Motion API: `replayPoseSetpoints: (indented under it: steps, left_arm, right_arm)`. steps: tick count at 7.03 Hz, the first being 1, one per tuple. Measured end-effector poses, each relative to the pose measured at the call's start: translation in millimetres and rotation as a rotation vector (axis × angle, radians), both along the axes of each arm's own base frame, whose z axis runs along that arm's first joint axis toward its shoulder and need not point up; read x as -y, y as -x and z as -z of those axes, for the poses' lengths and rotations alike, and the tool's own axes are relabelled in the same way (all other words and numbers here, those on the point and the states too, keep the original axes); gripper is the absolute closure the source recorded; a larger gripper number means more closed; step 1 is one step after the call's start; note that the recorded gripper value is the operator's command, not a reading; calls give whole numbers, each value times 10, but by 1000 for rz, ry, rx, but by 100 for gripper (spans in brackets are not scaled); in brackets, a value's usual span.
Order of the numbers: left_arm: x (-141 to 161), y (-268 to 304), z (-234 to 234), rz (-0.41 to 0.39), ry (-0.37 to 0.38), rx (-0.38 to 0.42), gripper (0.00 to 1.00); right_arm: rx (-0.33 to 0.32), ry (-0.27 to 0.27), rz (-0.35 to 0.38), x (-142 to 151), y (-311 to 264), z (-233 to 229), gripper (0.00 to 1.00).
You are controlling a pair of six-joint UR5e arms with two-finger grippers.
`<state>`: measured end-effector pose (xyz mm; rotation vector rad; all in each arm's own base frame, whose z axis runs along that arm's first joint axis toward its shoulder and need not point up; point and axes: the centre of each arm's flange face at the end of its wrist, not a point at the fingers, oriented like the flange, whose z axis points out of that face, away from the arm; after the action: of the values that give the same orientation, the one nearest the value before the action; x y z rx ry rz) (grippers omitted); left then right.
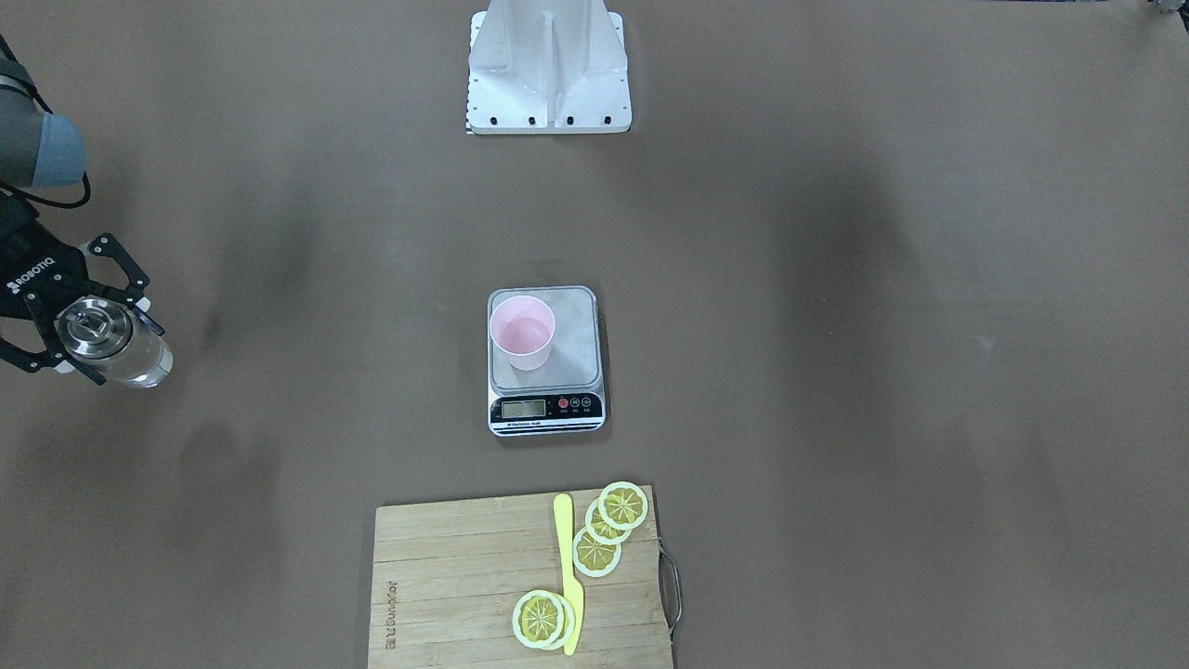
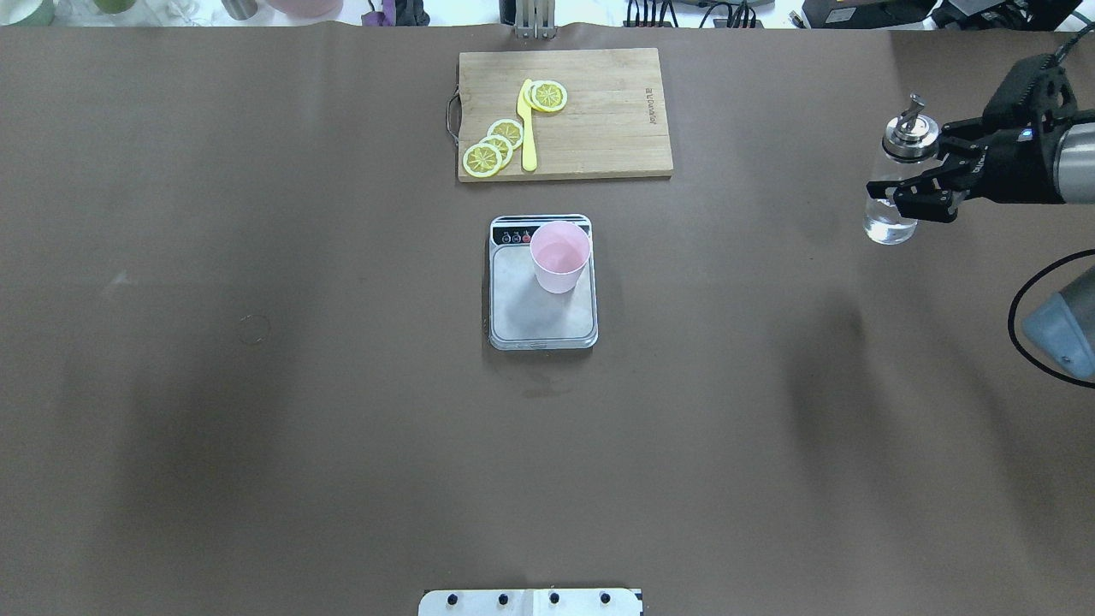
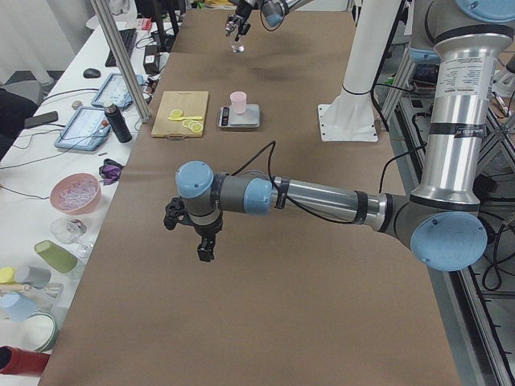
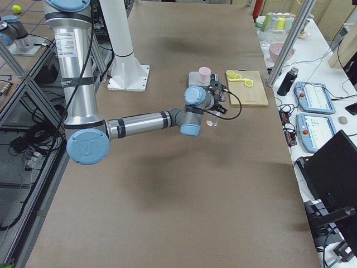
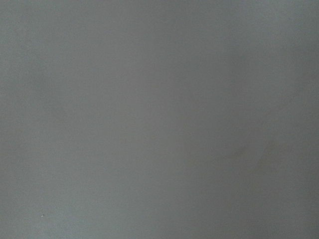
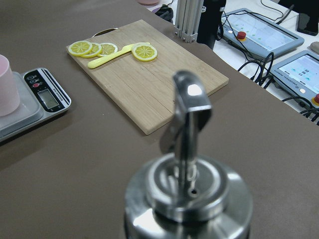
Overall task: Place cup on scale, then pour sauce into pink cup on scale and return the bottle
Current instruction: 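Carry the bottle back and lower it onto the table with the right gripper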
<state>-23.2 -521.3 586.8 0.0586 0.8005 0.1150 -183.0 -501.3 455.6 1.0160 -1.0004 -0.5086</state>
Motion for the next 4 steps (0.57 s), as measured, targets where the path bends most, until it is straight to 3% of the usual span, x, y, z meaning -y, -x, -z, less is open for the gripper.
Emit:
replayPoseSetpoints:
  steps: [4]
  left_arm:
    - [-1, 2, -26, 0, 6, 3, 1]
  right_arm:
    - [180, 57, -12, -138, -196, -487, 76]
